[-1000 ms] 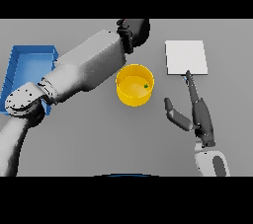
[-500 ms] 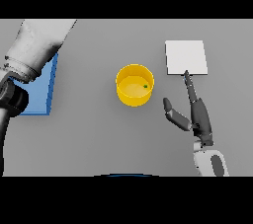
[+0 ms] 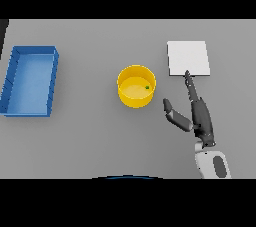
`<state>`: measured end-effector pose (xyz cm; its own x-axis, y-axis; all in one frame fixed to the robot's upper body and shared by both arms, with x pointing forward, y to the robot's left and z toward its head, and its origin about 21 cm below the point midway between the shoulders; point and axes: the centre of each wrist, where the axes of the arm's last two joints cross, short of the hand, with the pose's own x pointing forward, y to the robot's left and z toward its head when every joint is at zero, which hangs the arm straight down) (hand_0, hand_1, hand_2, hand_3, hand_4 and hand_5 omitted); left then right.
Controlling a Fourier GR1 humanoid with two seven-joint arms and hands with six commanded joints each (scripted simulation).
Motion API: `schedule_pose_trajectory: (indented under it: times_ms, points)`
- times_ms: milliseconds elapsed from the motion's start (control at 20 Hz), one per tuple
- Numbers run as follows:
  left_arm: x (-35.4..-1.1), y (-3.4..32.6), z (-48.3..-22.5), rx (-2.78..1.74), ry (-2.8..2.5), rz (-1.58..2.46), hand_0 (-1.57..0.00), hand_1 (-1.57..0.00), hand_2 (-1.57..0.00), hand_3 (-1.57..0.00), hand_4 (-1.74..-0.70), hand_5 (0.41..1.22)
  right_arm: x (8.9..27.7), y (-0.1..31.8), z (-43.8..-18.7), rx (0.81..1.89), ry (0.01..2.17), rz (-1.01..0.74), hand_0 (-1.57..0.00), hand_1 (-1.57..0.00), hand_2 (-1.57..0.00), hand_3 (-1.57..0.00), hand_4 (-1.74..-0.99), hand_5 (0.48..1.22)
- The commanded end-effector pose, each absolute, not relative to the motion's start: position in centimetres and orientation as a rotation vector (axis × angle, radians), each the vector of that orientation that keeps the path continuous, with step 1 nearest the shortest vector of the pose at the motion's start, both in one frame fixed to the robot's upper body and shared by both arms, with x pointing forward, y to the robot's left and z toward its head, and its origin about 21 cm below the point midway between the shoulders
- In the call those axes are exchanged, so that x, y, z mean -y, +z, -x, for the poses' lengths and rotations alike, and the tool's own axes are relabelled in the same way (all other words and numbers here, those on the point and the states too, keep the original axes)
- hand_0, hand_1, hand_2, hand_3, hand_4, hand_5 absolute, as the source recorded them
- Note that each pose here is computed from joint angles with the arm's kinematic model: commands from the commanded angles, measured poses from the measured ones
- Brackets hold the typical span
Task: Pick up the red beaker and tilt it to pour out 1 green nut into yellow bowl. Pick up the yellow bowl and place it on the metallic measuring scale.
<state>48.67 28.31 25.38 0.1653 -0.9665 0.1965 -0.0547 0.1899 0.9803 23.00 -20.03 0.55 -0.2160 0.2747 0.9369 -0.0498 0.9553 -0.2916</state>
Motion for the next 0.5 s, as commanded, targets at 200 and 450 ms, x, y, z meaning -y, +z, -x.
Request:
schedule_pose_trajectory:
  times_ms: [200,450]
  points:
    - [-33.0,19.7,-47.0,1.172,-0.552,-1.026,-1.57,-1.57,-1.57,-1.47,-1.74,1.221,19.9,0.5,-23.0,1.754,0.316,0.205,0.0,0.0,0.0,0.0,-1.047,0.651]
    - [-33.9,15.9,-44.9,1.16,-0.368,-0.949,-1.57,-1.57,-1.57,-1.48,-1.74,1.221,20.1,0.8,-23.4,1.756,0.344,0.233,0.0,0.0,0.0,0.0,-1.041,0.65]
